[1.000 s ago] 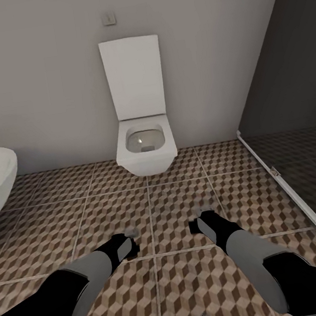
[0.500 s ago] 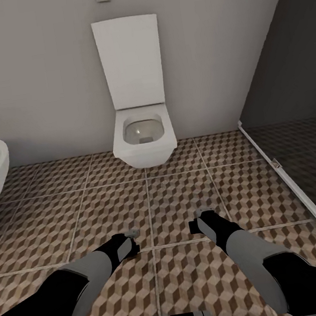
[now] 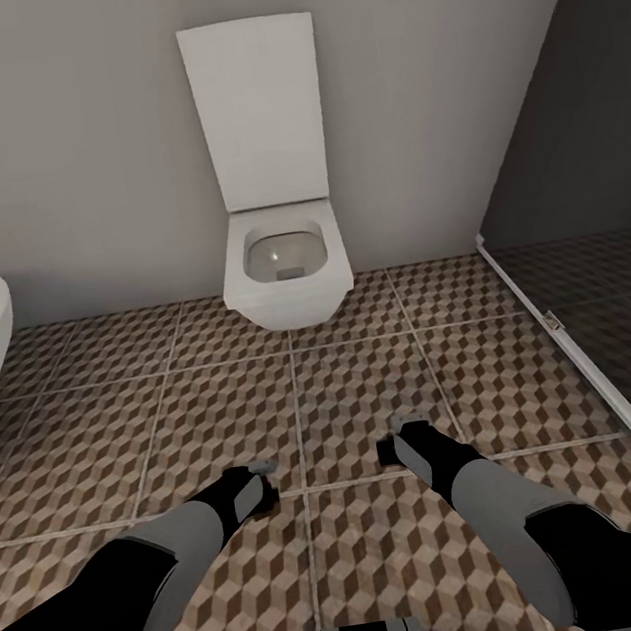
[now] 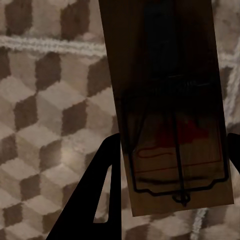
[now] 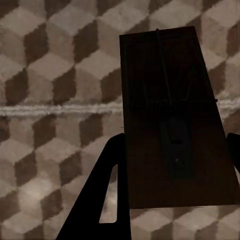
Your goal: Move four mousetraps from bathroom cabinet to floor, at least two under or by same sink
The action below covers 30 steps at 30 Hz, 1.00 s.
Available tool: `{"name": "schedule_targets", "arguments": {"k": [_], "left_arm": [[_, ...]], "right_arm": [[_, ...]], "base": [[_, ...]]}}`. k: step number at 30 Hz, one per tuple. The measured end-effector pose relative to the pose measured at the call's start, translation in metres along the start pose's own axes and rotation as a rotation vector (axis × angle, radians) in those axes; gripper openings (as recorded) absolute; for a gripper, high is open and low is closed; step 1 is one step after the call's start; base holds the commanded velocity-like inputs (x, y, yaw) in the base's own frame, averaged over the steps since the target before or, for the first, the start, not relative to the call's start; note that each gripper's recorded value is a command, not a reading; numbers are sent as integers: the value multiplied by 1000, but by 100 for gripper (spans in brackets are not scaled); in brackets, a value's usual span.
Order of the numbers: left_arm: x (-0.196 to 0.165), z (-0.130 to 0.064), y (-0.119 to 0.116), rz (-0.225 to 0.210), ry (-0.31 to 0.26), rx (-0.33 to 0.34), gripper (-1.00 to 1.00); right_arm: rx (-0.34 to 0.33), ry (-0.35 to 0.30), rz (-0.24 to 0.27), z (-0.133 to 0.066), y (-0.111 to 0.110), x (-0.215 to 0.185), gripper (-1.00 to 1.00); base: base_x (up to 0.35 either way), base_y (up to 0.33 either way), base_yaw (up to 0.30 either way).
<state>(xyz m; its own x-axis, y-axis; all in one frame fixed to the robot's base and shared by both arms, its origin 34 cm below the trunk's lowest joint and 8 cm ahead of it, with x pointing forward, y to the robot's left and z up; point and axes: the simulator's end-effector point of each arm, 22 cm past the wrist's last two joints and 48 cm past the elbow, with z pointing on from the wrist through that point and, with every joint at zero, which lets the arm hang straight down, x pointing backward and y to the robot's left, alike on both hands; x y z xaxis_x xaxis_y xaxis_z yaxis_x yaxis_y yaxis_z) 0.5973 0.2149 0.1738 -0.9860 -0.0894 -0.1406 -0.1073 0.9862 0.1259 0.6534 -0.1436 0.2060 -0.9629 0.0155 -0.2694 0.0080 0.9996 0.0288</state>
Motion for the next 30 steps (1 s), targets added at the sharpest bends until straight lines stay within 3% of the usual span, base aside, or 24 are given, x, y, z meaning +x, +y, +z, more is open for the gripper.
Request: {"name": "schedule_targets", "arguments": {"k": [2,5,10,14,16,21,30], "left_arm": [[-4,0,1,-5,-18,-1,-100],[-22,1,5,-37,-114,-6,-100],[-30,4,10,-69,-222,-15,-100],[-42,1,13,-52,-293,-25,-100],[-48,-1,14,-19,-325,-34,-100],[-55,-3,14,22,-352,-40,-100],[-56,-4,10,33,-360,-26,-100]], "right_arm": [[0,-20,3,0,0,-4,-100],[2,-77,12,0,-1,-15,-100],[14,-122,-9,0,-3,-24,-100],[22,-151,-27,-1,-5,-30,-100],[24,-166,-30,-1,-5,-33,-100],[24,-179,-31,-2,-5,-36,-100],[24,-181,-31,-2,-5,-36,-100]], "base": [[0,0,0],[0,0,0],[0,0,0],[0,0,0],[0,0,0],[0,0,0],[0,0,0]]}}
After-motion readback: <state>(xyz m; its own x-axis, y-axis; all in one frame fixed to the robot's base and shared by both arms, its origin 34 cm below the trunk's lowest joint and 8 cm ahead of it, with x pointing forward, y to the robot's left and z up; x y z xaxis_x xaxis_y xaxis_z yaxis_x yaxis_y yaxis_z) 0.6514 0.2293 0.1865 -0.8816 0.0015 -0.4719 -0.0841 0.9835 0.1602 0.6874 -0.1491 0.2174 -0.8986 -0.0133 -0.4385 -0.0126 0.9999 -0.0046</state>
